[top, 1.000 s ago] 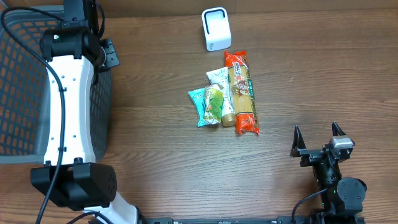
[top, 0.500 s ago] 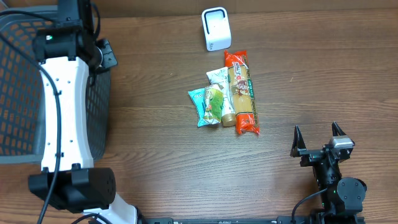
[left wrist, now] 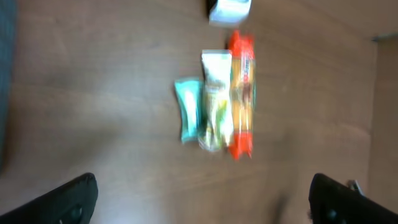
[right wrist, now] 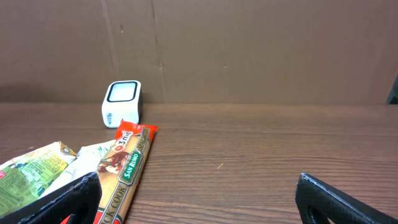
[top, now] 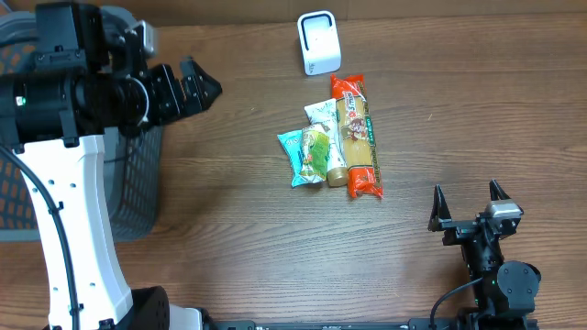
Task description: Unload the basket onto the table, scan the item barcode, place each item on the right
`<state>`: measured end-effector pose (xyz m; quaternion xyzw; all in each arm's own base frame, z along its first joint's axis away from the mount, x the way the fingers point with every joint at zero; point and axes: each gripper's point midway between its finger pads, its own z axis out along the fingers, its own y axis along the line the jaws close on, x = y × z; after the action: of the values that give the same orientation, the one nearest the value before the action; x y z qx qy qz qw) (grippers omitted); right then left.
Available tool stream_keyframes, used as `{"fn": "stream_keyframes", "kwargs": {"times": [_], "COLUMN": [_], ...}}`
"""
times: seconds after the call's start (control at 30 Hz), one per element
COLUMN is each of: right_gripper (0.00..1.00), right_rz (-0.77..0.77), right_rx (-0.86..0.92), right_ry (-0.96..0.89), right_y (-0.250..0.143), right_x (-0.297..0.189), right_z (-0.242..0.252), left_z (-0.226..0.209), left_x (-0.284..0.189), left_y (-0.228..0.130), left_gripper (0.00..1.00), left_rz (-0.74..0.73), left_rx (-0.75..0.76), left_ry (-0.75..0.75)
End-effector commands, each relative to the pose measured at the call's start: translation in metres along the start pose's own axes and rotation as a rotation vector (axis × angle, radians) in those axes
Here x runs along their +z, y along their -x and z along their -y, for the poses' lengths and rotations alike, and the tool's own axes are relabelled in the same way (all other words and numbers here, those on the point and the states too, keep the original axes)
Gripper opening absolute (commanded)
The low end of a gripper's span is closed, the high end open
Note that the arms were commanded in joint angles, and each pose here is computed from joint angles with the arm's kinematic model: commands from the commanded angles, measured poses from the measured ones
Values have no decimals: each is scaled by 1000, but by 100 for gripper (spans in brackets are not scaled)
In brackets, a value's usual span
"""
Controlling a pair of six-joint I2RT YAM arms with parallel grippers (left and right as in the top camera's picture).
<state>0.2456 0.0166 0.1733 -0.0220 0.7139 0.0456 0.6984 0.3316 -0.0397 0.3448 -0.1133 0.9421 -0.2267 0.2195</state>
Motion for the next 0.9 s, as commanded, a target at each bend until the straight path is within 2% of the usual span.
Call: {"fn": "stream_keyframes", "kwargs": {"times": [0.0,0.27,0.57,0.67,0.7,0.87], "right_gripper": [100,100,100,100,100,100], "right_rz": [1,1,1,1,1,1], "right_rx": [-12,-12,-12,-12,-12,-12], "right_ry": [9,9,9,9,9,9], "right_y": [-2,-2,-2,-2,-2,-2], "right_x": [0,0,0,0,0,0], "right_z": [-2,-2,-2,-2,-2,-2], "left_z": [7,34,93,89,74,38], "left_x": [-5,4,19,26,29,24], "left_y": [-25,-43,-94,-99,-91,-61], "left_gripper": [100,100,100,100,100,100], "left_rz": [-86,-148,-280,-265,-204,-34], "left_rx": [-6,70,277,282,214,98], "left_ry": [-35,-76,-147,-35,103,344]}}
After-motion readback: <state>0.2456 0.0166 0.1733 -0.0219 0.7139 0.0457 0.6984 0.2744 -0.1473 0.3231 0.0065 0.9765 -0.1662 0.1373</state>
